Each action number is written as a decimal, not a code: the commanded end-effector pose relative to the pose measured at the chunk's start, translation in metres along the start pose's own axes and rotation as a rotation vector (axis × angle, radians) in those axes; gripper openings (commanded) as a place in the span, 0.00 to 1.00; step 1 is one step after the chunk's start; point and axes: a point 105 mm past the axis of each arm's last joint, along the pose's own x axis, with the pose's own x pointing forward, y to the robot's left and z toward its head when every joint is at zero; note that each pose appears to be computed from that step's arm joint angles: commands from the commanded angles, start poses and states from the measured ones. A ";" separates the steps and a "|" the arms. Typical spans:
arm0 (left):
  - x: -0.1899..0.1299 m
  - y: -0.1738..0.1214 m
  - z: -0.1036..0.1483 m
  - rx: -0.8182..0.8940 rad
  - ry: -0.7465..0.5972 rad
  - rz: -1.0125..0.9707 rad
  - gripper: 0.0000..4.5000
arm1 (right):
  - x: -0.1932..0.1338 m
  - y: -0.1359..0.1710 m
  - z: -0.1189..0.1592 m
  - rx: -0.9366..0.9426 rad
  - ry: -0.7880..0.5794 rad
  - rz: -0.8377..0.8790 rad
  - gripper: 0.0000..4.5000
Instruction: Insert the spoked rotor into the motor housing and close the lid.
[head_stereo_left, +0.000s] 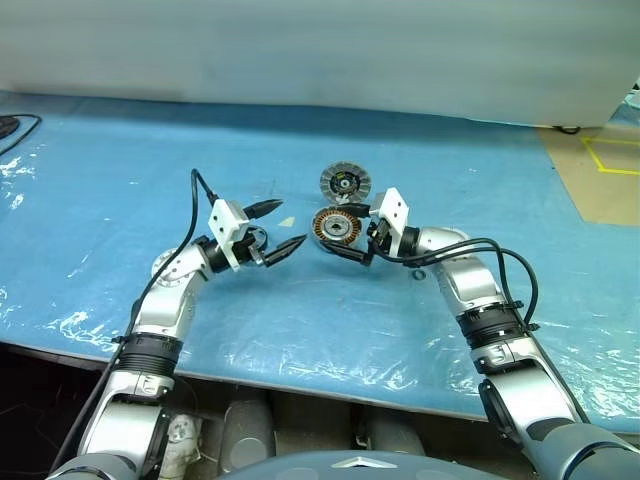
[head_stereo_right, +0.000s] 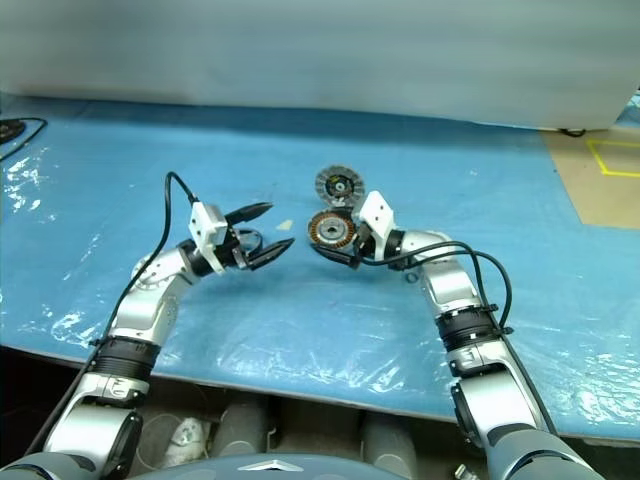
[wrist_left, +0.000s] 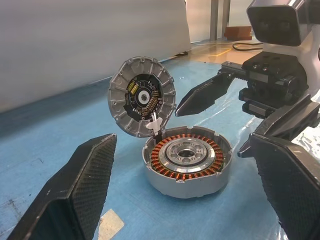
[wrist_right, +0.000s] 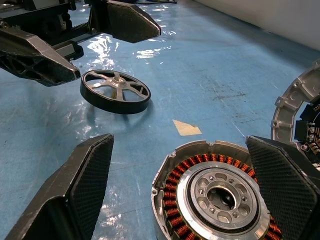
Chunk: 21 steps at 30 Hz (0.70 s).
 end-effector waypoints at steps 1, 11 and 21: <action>-0.002 0.001 0.012 0.039 -0.028 -0.003 0.99 | -0.001 -0.001 0.010 -0.037 -0.023 0.002 1.00; 0.000 -0.002 0.008 0.034 -0.019 -0.018 0.99 | -0.004 -0.003 0.010 -0.044 -0.017 -0.007 1.00; 0.001 -0.006 0.006 0.026 -0.016 -0.030 0.99 | -0.006 -0.001 0.009 -0.046 -0.019 -0.011 1.00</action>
